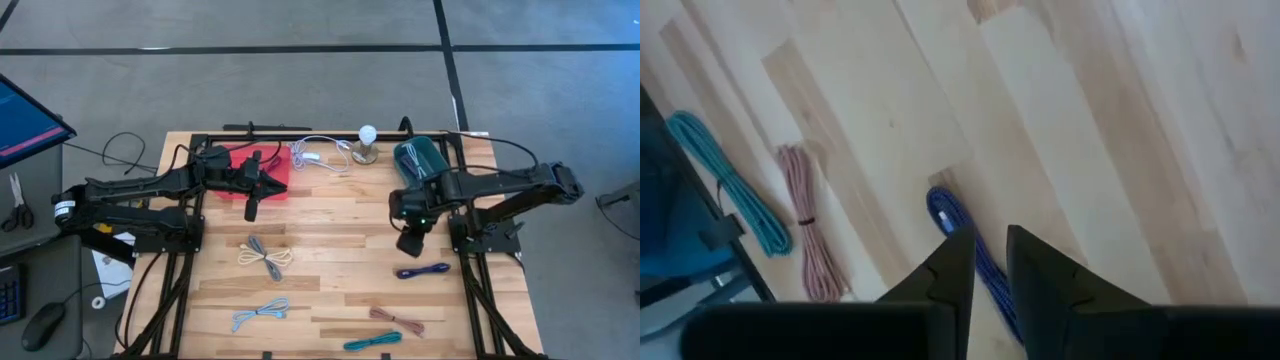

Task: Pick & Place USB Port
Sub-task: Put the black and violet charger cable into the pink bin

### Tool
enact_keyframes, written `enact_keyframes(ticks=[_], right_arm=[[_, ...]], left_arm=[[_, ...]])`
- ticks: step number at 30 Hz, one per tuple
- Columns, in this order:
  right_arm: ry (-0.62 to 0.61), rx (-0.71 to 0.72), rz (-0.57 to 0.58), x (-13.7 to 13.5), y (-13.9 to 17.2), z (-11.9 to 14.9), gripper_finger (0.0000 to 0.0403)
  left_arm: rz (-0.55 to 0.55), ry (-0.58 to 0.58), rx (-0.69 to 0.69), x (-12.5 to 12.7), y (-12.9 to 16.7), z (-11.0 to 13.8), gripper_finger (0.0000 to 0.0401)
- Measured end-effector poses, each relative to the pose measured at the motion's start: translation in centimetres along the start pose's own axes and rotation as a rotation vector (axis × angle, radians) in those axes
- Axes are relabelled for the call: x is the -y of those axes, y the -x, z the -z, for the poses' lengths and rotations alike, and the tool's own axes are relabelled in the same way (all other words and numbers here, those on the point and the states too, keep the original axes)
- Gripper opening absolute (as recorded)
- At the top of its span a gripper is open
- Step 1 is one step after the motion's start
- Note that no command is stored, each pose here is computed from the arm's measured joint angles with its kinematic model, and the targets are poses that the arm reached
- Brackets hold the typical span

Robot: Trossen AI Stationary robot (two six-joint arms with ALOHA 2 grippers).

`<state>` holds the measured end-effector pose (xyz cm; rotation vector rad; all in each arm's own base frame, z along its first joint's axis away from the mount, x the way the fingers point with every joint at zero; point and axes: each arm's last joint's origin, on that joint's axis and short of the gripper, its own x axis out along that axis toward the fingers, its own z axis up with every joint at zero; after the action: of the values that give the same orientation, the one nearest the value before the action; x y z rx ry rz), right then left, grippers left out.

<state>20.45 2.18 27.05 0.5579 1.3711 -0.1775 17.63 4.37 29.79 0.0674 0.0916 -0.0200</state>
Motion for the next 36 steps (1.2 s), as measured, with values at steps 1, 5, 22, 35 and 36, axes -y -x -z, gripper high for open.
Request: enact_keyframes(ticks=[1, 5, 22, 35, 36], right_arm=[[0.009, -0.001, 0.001, -0.2, 0.0, 0.1, 0.0056], [0.025, 0.01, 0.032, -0.8, -0.2, 0.6, 0.0056], [-0.137, -0.162, 0.085, -2.1, -4.7, 5.3, 0.0057], [-0.056, -0.158, 0.112, -3.2, -7.1, 6.7, 0.0155], [-0.034, -0.165, 0.118, -3.2, -7.3, 6.8, 0.0161]], left_arm=[[0.0, 0.0, 0.0, 0.0, 0.0, 0.0, 0.004], [0.0, 0.0, 0.0, 0.0, 0.0, 0.0, 0.004], [0.0, 0.0, -0.001, 0.0, 0.0, 0.0, 0.004], [0.0, 0.0, -0.002, 0.0, 0.0, 0.0, 0.004], [0.0, 0.0, -0.002, 0.0, 0.0, 0.0, 0.004]])
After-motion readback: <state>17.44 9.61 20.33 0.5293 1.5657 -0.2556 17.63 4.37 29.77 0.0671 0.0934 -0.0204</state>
